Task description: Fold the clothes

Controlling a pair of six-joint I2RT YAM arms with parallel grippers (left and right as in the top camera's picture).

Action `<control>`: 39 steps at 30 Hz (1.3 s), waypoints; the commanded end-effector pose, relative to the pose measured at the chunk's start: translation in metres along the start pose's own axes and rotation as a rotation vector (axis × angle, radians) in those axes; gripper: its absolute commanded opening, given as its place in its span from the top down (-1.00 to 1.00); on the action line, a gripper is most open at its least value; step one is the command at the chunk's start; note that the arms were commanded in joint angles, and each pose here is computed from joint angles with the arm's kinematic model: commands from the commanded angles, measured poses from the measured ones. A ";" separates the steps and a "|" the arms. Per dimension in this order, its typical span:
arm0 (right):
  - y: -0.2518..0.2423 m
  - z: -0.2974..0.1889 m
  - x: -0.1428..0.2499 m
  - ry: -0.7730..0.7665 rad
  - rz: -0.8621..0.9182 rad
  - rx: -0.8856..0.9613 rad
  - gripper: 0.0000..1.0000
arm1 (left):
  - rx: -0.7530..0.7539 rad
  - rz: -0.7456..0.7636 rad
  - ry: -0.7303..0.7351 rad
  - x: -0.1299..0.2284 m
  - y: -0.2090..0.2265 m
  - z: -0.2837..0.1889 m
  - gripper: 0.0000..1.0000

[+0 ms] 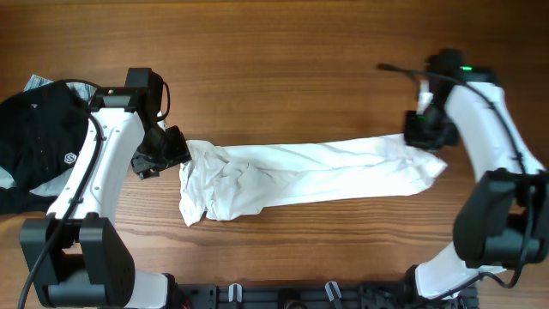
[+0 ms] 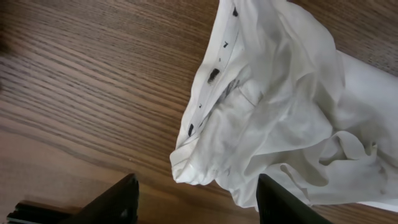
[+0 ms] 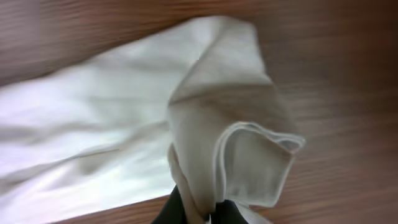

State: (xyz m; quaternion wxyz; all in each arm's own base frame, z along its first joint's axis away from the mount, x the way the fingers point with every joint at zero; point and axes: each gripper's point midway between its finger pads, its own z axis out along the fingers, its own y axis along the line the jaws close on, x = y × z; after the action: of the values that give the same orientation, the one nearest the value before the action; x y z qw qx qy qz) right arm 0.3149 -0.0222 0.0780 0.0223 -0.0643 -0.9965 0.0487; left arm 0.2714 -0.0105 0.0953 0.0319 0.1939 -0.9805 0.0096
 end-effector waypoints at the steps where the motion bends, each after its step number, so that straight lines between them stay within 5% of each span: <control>1: 0.053 0.008 0.016 0.027 -0.080 -0.067 0.91 | 0.012 -0.019 0.003 0.000 0.000 0.001 -0.22; 8: 0.129 0.026 0.047 0.061 -0.202 -0.196 0.86 | 0.014 -0.019 -0.001 -0.001 -0.001 0.001 -0.23; 23: 0.163 0.019 0.048 0.052 -0.219 -0.349 0.57 | 0.018 -0.018 -0.010 -0.003 -0.002 0.001 -0.23; 24: 0.166 0.017 0.050 0.063 -0.219 -0.368 0.49 | 0.018 -0.018 -0.010 -0.003 -0.002 0.001 -0.24; 26: 0.182 0.010 0.056 0.079 -0.263 -0.475 0.02 | 0.018 -0.019 -0.010 -0.003 -0.002 0.001 -0.25; 28: 0.198 -0.001 0.064 0.073 -0.404 -0.600 0.02 | 0.018 -0.018 -0.010 -0.003 -0.002 0.001 -0.29; 34: 0.167 -0.009 0.046 -0.003 -0.366 -0.402 0.25 | 0.016 -0.019 -0.004 -0.001 -0.001 0.002 -0.59; 39: 0.134 -0.041 0.030 -0.126 -0.229 -0.231 0.09 | 0.011 -0.012 0.023 0.010 0.004 0.038 -0.71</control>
State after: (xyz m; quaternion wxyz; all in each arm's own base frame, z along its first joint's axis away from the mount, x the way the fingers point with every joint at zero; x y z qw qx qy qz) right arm 0.2906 0.1324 0.0806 0.0136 0.0778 -0.9913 -0.1057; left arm 0.2704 -0.0104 0.0778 0.0274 0.1987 -0.9796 0.0102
